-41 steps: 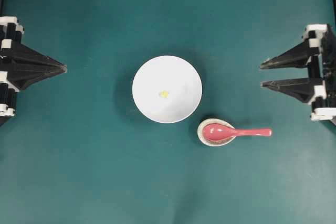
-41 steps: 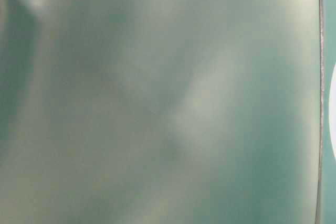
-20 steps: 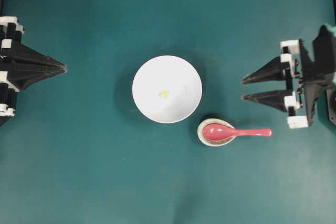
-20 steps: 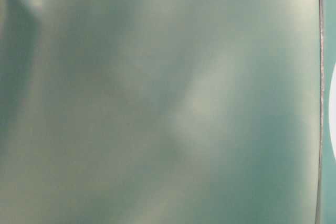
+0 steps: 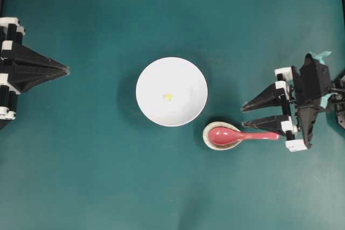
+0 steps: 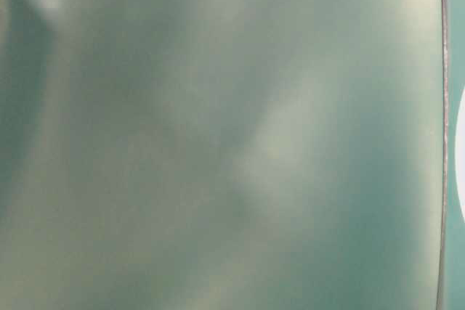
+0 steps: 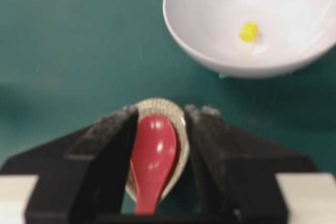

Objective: Scoop the yellow hexagonal prism block from the bowl with a spoon using the right arm.
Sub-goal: 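Move the right gripper to the pink spoon handle on the spoon rest, then close the right gripper on the pink spoon handle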

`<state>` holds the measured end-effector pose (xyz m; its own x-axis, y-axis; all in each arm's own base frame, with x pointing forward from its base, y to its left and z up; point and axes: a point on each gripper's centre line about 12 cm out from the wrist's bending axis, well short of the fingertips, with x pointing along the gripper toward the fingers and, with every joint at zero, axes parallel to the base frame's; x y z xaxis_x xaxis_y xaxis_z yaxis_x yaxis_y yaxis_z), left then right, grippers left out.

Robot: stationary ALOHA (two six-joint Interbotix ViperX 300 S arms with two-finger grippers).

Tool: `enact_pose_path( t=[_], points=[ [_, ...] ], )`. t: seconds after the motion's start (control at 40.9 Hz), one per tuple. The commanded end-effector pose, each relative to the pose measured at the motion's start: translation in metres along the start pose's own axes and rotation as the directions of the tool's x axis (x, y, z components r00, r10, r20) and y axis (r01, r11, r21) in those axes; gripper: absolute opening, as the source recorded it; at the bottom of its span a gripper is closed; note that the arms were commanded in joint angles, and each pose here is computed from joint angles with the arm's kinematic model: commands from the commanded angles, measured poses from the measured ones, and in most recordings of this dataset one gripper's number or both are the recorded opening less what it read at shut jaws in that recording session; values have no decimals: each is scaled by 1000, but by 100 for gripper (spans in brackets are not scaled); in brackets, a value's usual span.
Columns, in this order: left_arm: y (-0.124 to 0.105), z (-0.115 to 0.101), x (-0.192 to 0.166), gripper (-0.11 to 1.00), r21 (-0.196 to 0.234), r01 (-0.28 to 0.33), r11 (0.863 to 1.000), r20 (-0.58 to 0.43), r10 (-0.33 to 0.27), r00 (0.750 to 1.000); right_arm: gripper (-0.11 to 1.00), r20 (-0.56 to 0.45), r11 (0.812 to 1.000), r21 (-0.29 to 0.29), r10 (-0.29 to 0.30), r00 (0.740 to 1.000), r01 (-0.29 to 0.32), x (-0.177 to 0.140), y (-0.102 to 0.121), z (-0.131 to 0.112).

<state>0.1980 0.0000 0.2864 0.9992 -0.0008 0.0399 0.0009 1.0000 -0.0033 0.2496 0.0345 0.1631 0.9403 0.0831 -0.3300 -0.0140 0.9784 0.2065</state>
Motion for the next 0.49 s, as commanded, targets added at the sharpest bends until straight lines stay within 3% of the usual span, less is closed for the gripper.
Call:
enact_pose_path(
  t=[0.0, 0.465],
  points=[
    [0, 9, 3, -1, 0, 1, 1000, 23, -1, 1000, 48, 18, 1000, 9, 3, 1000, -3, 4, 3, -4],
    [0, 9, 3, -1, 0, 2, 1000, 23, -2, 1000, 48, -17, 999, 52, -13, 1000, 14, 15, 15, -40]
  ],
)
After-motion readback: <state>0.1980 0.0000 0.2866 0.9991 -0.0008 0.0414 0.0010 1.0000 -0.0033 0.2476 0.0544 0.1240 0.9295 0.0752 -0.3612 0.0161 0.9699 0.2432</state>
